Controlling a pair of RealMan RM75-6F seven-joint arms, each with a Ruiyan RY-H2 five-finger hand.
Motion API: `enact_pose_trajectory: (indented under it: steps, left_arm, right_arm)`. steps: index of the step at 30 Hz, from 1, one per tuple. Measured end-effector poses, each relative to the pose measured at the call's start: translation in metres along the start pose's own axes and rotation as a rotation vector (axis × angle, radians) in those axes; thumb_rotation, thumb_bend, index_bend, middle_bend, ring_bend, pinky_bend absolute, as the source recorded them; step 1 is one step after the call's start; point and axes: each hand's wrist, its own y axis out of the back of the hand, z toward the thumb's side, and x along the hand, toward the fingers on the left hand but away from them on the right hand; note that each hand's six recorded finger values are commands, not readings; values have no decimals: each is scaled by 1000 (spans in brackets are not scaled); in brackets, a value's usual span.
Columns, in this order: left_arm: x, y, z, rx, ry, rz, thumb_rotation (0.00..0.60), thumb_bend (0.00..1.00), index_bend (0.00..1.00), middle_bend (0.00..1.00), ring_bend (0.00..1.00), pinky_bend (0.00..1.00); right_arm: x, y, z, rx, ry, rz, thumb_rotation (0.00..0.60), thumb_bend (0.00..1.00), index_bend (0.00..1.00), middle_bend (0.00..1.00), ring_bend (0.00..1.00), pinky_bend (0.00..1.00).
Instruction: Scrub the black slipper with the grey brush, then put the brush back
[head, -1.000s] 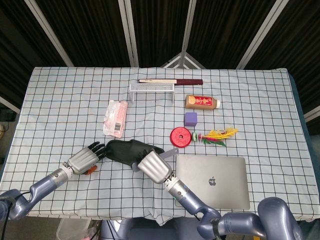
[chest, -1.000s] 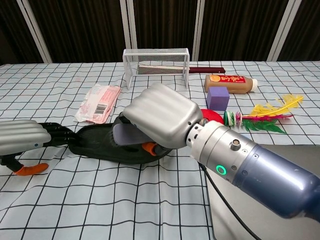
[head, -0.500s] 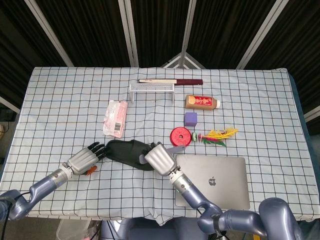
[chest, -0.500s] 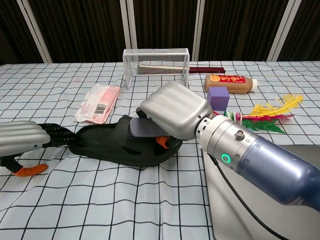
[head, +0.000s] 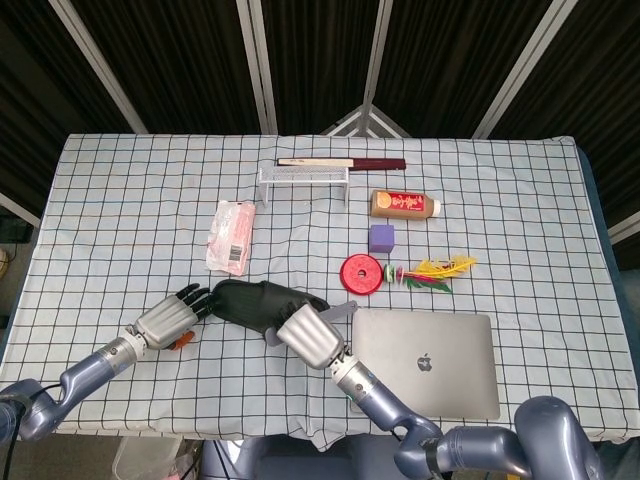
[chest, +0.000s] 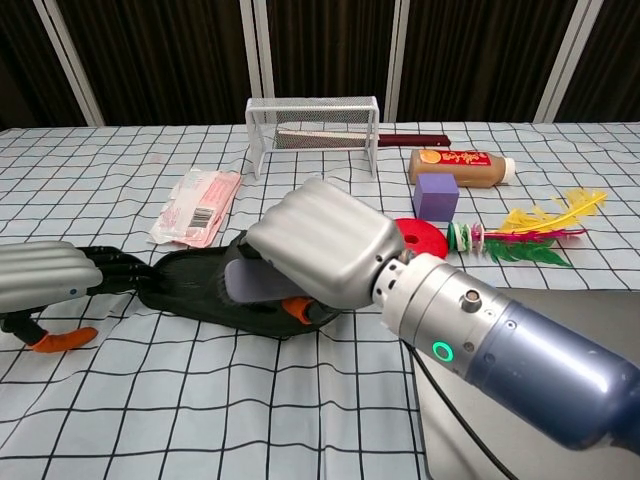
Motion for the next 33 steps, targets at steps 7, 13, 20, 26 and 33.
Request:
enact_pose_trajectory:
  steps: [7, 13, 20, 26, 33]
  left_arm:
    - [0, 0, 1, -2, -3, 3, 557, 687, 98, 47, 0, 0]
    - [-3, 1, -2, -2, 4, 4, 557, 687, 98, 47, 0, 0]
    - [-5, 0, -4, -2, 10, 0, 556, 687, 98, 47, 0, 0]
    - [-9, 0, -6, 0, 21, 7, 557, 687, 98, 47, 0, 0]
    - [-16, 2, -10, -7, 36, 21, 555, 686, 98, 47, 0, 0]
  right_arm:
    - [-3, 1, 12, 6, 17, -5, 600, 1000, 905, 830, 666, 728]
    - [-8, -7, 0, 28, -18, 15, 600, 1000, 905, 830, 666, 728]
    - [-11, -13, -24, 58, -70, 33, 600, 1000, 905, 830, 666, 728]
    - [-8, -5, -39, 86, -89, 14, 600, 1000, 905, 830, 666, 728]
    - [2, 15, -46, 107, -99, -21, 600, 1000, 905, 830, 666, 728]
